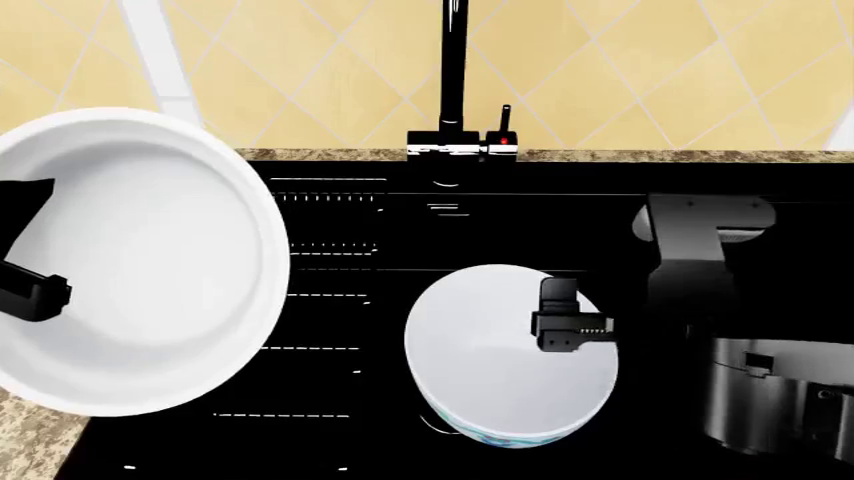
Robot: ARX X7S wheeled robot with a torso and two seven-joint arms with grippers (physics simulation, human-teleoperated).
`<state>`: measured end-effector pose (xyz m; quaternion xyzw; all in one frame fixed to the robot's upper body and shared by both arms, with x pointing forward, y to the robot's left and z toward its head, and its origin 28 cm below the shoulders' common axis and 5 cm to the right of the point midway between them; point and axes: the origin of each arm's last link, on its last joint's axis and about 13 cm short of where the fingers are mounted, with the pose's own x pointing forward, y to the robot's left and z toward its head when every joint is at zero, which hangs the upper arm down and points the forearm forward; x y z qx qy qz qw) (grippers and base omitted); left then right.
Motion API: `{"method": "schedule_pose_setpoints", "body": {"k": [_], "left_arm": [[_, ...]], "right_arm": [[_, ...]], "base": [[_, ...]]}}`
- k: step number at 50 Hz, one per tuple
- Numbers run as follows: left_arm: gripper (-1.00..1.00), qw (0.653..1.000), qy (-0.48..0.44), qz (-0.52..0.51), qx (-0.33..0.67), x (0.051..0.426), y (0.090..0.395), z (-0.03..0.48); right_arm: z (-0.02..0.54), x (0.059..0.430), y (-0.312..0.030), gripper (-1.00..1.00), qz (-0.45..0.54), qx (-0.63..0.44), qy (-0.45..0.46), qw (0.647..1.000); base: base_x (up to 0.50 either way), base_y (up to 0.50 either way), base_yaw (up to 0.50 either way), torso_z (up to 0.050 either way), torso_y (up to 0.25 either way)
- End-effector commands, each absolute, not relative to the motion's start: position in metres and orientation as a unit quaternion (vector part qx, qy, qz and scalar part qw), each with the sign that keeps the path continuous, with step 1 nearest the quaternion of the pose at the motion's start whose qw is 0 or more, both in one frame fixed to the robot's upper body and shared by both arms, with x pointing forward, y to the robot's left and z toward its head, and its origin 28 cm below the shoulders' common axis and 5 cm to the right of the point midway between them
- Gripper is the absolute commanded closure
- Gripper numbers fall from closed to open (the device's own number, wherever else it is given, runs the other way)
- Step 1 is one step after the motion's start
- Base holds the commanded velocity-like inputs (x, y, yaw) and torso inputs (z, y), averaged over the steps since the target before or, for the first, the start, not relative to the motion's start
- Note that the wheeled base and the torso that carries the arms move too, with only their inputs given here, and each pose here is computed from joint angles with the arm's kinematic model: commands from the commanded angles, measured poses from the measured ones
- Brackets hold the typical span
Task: Stack the bowls in the sink.
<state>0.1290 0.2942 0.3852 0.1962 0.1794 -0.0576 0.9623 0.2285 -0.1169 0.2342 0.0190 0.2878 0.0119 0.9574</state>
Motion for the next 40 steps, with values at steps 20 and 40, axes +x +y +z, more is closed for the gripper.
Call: {"method": "schedule_pose_setpoints", "body": {"k": [20, 40], "left_arm": [[1.0, 0.969, 0.15, -0.046, 0.193, 0.127, 0.293, 0.392], [1.0, 0.969, 0.146, -0.06, 0.192, 0.133, 0.287, 0.391]], "right_arm": [[0.311, 0.186, -0.12, -1.0, 0.0, -0.013, 0.185, 0.983], [0.34, 0.158, -0.135, -1.0, -0.037, -0.011, 0.133, 0.99]], "base": [[0.0, 0.0, 0.0, 0.001, 0.001], [0.0, 0.0, 0.0, 0.0, 0.001]]}}
